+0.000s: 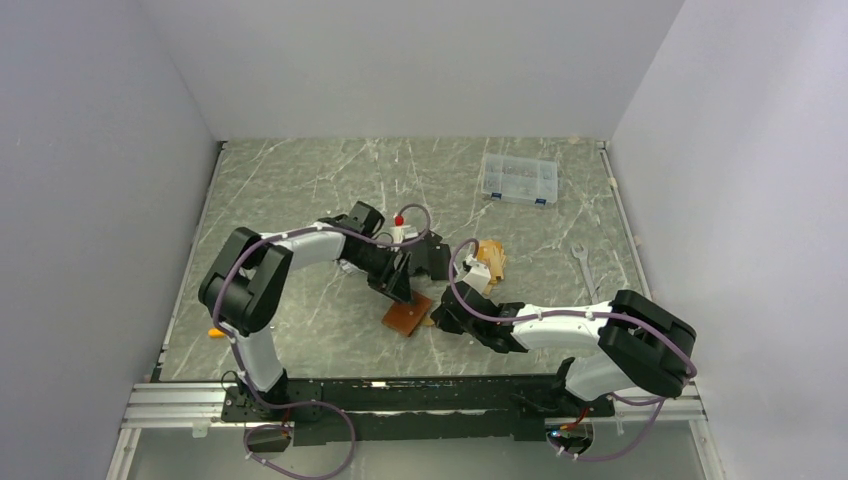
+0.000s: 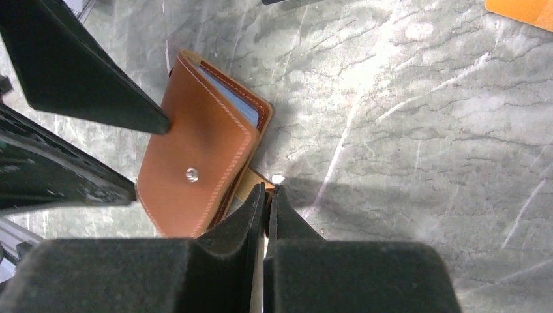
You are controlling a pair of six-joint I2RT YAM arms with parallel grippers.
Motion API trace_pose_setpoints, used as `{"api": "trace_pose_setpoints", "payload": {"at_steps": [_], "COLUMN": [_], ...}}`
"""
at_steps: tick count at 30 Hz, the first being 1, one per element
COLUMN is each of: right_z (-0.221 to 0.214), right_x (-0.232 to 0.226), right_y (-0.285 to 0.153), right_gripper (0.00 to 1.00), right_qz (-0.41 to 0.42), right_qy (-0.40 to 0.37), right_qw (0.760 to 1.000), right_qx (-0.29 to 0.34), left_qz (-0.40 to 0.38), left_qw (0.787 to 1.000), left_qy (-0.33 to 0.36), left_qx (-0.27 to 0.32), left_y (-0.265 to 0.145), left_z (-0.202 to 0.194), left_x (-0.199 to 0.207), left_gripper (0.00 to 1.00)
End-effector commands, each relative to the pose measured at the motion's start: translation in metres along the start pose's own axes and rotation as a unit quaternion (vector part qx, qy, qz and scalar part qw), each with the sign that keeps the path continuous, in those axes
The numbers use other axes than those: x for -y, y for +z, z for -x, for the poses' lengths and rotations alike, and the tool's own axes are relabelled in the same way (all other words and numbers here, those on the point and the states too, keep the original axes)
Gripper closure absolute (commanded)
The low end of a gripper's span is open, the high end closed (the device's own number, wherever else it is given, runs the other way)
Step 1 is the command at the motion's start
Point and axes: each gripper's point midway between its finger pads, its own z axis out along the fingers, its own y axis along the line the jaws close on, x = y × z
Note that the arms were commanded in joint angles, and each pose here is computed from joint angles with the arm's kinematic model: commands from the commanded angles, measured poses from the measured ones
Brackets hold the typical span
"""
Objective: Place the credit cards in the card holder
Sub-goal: Close the card holder at the center of the board.
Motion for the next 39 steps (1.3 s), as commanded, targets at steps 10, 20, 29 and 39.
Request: {"api": "trace_pose_setpoints", "payload": {"at_steps": [10,20,29,39], "right_z": [-0.007,0.002,0.021,0.022], "right_x": [-0.001,0.005,0.027,0.050], "right_y": [0.003,0.004,0.002,-0.013], "right_gripper": [1.00,1.00,1.00,1.00], "right_qz": [-0.021,-0.025,-0.045,-0.059], "right_qy": [-0.030,-0.025,-0.013,0.002], "right_qw": [0.999,0.999,0.998,0.997], "right_qx": [-0.036,-0.036,-0.041,-0.042], "left_qz": [0.004,0.097,0.176,0.173], "left_qw": [0.970,0.915,0.859,0.835], "left_qy": [0.243,0.393,0.480,0.517], "left_qx": [0.011,-0.003,-0.039,-0.066], "left_y": [-0.038,-0.024,-0.011,0.024], "left_z": [-0.002,-0.002,0.004,-0.005], "left_x": [0.003,0.000,-0.011,0.010], "left_gripper": [0.41,0.50,0.55,0.57]}}
